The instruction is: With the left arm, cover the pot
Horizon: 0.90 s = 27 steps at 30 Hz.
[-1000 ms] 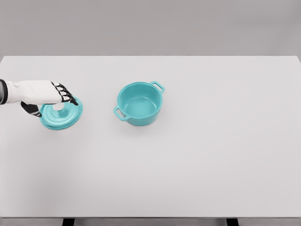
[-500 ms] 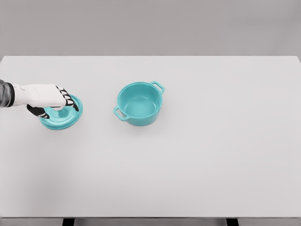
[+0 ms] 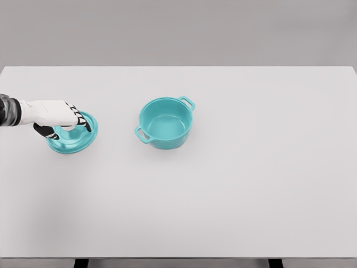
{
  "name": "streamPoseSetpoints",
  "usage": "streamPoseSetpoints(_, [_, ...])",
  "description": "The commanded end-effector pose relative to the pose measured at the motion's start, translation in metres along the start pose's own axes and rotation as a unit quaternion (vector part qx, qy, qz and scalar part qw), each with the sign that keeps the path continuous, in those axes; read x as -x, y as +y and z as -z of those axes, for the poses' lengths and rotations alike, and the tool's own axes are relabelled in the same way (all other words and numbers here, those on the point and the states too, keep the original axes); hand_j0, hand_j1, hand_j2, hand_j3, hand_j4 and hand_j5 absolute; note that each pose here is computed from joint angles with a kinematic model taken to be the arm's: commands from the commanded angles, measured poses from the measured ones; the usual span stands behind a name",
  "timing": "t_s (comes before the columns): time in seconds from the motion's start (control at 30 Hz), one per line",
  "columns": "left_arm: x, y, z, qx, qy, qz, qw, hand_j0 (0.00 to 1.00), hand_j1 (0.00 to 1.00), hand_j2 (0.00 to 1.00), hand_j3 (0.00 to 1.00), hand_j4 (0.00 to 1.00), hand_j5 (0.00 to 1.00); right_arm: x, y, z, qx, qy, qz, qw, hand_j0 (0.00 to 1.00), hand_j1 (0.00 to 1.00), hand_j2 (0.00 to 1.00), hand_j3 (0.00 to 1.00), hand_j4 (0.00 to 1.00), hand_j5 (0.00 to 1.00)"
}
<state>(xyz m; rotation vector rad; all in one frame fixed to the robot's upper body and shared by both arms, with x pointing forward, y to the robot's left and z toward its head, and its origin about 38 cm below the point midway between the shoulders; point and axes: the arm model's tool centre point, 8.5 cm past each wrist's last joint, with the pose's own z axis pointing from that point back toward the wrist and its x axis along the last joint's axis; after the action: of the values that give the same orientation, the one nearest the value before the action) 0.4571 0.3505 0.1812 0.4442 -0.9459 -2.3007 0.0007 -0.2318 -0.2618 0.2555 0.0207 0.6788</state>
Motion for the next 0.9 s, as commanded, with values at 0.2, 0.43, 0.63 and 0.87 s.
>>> streamPoseSetpoints(0.2, [0.0008,0.0001,-0.0004,-0.001,0.001,-0.002,1.0000,0.76,0.76,0.76,0.76,0.76,0.76,-0.0003,-0.0001,0.0000,0.000,0.000,0.000,1.0000,1.00,1.00,1.00,1.00,1.00,1.00])
streamPoseSetpoints(0.43, [0.0009,0.0010,-0.0007,-0.003,0.001,-0.003,1.0000,0.70,0.70,0.70,0.70,0.70,0.70,-0.0003,-0.0001,0.0000,0.000,0.000,0.000,1.0000,1.00,1.00,1.00,1.00,1.00,1.00])
streamPoseSetpoints(0.63, [0.0006,0.0012,-0.0001,-0.003,0.001,-0.002,1.0000,0.63,0.63,0.63,0.63,0.63,0.63,0.0002,0.0000,0.0000,0.000,0.000,0.000,1.0000,1.00,1.00,1.00,1.00,1.00,1.00])
streamPoseSetpoints(0.87, [0.0006,0.0012,-0.0001,-0.002,0.000,-0.003,1.0000,0.54,0.54,0.54,0.54,0.54,0.54,0.0002,0.0000,0.0000,0.000,0.000,0.000,1.0000,1.00,1.00,1.00,1.00,1.00,1.00])
